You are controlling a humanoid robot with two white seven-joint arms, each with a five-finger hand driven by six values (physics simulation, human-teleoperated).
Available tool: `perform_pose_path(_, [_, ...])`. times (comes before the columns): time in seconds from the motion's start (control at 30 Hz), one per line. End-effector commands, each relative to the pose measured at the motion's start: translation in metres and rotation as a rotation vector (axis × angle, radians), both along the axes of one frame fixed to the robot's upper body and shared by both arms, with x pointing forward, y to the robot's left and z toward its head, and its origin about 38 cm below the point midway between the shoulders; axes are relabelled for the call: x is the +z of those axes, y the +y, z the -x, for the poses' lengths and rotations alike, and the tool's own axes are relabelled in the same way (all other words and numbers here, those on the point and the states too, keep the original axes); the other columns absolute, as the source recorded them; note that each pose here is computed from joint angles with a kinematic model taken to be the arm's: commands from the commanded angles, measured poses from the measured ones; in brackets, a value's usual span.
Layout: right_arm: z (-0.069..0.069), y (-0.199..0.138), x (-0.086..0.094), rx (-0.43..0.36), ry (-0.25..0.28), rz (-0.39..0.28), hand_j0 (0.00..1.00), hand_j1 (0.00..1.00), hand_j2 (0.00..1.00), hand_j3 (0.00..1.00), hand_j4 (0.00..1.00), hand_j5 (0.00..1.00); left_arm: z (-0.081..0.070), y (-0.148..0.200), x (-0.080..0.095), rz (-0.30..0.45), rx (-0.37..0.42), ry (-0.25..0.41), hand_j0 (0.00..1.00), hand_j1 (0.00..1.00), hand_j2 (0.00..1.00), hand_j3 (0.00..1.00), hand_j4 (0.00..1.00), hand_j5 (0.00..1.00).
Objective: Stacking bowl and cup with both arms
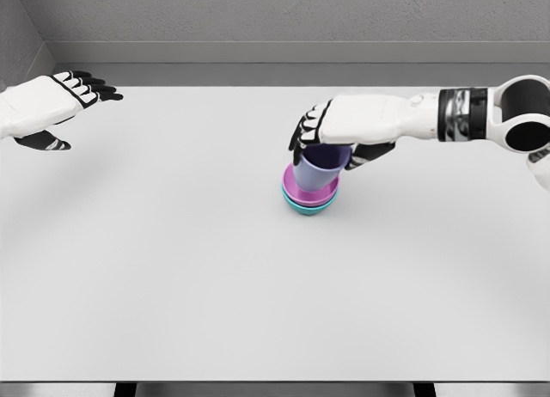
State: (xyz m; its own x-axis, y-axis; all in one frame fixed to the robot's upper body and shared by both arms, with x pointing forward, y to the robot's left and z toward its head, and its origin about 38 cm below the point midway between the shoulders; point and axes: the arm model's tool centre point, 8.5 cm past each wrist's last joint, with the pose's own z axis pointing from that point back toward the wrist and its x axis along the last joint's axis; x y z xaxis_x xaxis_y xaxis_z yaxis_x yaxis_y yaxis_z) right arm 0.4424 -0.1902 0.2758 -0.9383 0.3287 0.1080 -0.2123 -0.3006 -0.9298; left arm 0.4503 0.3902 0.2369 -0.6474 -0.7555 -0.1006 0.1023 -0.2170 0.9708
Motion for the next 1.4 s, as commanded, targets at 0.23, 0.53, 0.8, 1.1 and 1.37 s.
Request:
perform_pose_path(0.23, [-0.005,-0.003,-0.009,-0.02,0.028,0.008,0.6,0.6,0.6,0.6,0.6,0.6,0.0,0.0,0.001,0.007,0.001,-0.001,1.0,1.0,1.0,1.0,1.0,1.0])
perform_pose_path(0.53, [-0.01,0.003,-0.009,-0.063,0.043,0.001,0.99,0.99,0.99,0.99,0.99,0.99,0.0,0.0,0.001,0.007,0.001,-0.001,1.0,1.0,1.0,1.0,1.0,1.0])
perform_pose_path(0.8, [-0.005,0.002,-0.001,-0.049,0.02,0.003,1.0,1.0,1.0,1.0,1.0,1.0,0.0,0.001,0.001,0.006,0.002,-0.001,1.0,1.0,1.0,1.0,1.0,1.0])
perform_pose_path(1.1, [0.041,-0.133,0.084,-0.248,-0.225,-0.055,1.0,1.0,1.0,1.0,1.0,1.0,0.0,0.001,0.001,0.007,0.003,-0.002,1.0,1.0,1.0,1.0,1.0,1.0])
perform_pose_path(1.37, [0.052,-0.164,0.062,-0.327,-0.171,-0.048,1.0,1.0,1.0,1.0,1.0,1.0,-0.001,0.019,-0.015,-0.001,0.061,0.04,1.0,1.0,1.0,1.0,1.0,1.0])
